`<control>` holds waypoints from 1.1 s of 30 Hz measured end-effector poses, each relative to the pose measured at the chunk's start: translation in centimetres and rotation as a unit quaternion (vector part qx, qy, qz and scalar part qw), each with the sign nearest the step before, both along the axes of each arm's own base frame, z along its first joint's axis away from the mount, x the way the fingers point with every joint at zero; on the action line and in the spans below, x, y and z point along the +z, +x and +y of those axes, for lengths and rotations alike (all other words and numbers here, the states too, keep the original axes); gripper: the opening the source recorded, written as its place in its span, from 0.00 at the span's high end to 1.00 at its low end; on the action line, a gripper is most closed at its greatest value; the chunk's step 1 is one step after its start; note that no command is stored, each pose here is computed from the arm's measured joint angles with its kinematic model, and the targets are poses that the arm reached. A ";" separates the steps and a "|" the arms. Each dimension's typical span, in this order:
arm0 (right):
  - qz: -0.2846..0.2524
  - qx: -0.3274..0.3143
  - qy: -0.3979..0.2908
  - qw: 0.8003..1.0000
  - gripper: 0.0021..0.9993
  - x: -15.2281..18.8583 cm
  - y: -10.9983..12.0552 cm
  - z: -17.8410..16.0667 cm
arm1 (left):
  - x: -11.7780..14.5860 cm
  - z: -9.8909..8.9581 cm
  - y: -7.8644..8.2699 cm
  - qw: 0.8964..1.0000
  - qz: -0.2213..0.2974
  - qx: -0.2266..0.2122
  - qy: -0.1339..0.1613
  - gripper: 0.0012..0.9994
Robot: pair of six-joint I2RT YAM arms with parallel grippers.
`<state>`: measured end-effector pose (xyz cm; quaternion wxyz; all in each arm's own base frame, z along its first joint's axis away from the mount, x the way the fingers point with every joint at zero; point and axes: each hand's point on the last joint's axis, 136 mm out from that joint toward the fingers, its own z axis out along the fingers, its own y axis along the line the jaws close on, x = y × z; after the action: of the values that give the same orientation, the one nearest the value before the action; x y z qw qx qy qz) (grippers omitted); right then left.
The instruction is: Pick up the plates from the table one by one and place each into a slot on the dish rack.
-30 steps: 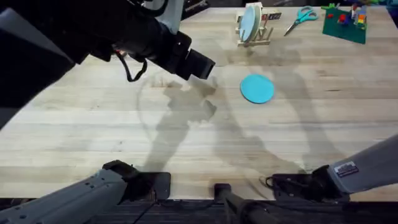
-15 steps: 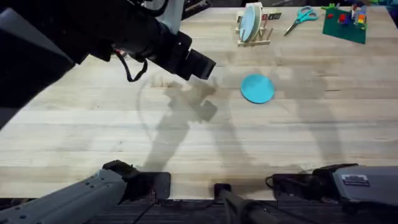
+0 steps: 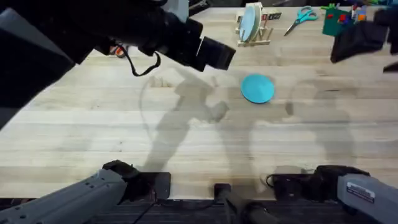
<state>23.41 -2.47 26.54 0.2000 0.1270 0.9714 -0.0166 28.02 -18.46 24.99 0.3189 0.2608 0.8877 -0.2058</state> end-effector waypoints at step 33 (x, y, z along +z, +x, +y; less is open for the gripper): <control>-0.032 0.001 0.077 0.996 0.00 -0.9 -3.7 0.9 | -4.9 -10.6 -0.9 0.942 0.226 -0.042 -0.243 0.96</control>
<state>19.67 -1.54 25.65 0.2201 0.1420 0.9630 0.0629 27.14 -29.05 20.05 0.1550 0.1591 0.8476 -0.4820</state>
